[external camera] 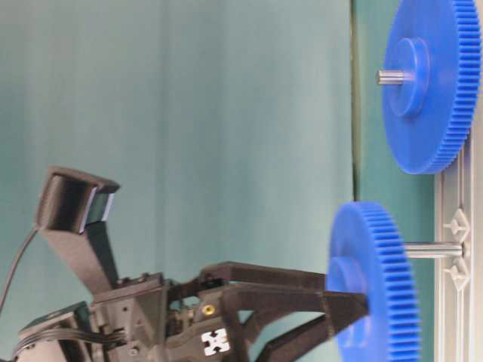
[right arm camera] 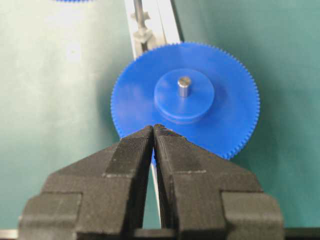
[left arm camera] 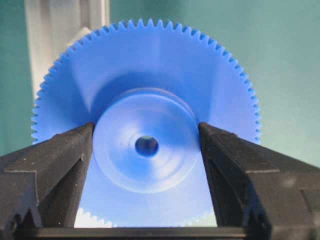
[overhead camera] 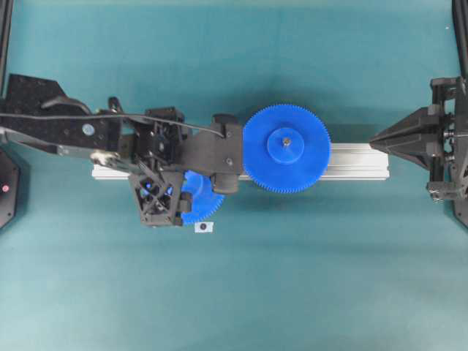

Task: Insert the small gear onto the shaft.
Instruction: 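Lift the gear and carry it up to the empty left shaft, then align the gear hole with the shaft and push it on, meshing teeth, then open the left gripper and withdraw it to the left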

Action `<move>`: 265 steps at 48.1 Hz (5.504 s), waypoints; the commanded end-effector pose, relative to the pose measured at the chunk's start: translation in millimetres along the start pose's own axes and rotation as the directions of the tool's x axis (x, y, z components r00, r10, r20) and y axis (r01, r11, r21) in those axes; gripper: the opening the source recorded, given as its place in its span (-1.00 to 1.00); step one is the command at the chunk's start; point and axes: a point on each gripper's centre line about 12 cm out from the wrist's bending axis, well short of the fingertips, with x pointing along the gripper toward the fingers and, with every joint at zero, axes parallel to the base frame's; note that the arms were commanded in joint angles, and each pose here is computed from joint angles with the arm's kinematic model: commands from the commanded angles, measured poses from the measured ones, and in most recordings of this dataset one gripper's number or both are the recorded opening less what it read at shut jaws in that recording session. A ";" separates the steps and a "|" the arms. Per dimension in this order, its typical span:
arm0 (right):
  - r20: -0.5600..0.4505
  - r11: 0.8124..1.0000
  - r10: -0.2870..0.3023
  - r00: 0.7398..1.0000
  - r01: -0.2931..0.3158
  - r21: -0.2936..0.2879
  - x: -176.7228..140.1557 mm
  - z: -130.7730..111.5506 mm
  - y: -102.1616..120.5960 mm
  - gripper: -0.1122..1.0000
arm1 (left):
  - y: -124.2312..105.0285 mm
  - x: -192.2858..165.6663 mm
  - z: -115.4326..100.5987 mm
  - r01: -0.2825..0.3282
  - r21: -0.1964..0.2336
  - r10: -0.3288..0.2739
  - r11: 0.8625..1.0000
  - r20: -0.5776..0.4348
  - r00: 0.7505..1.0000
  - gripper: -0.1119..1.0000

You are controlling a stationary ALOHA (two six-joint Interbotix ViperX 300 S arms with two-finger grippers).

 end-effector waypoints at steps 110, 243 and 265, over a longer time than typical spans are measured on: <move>0.049 0.999 0.002 0.999 -0.004 0.035 -7.0 3.3 -0.2 -0.50 | 47.6 38.4 -4.3 -0.057 -0.062 0.058 0.996 0.019 0.998 0.49; 0.057 0.999 0.003 0.998 -0.005 0.036 -11.9 -2.9 -0.7 -0.50 | 40.1 -80.0 13.8 -0.050 -0.112 0.077 0.992 0.257 0.963 0.71; 0.067 0.999 0.004 0.998 -0.007 0.036 -12.9 -2.1 -0.7 -0.50 | 19.7 -99.1 -18.5 -0.029 -0.063 0.054 0.998 0.454 0.890 0.70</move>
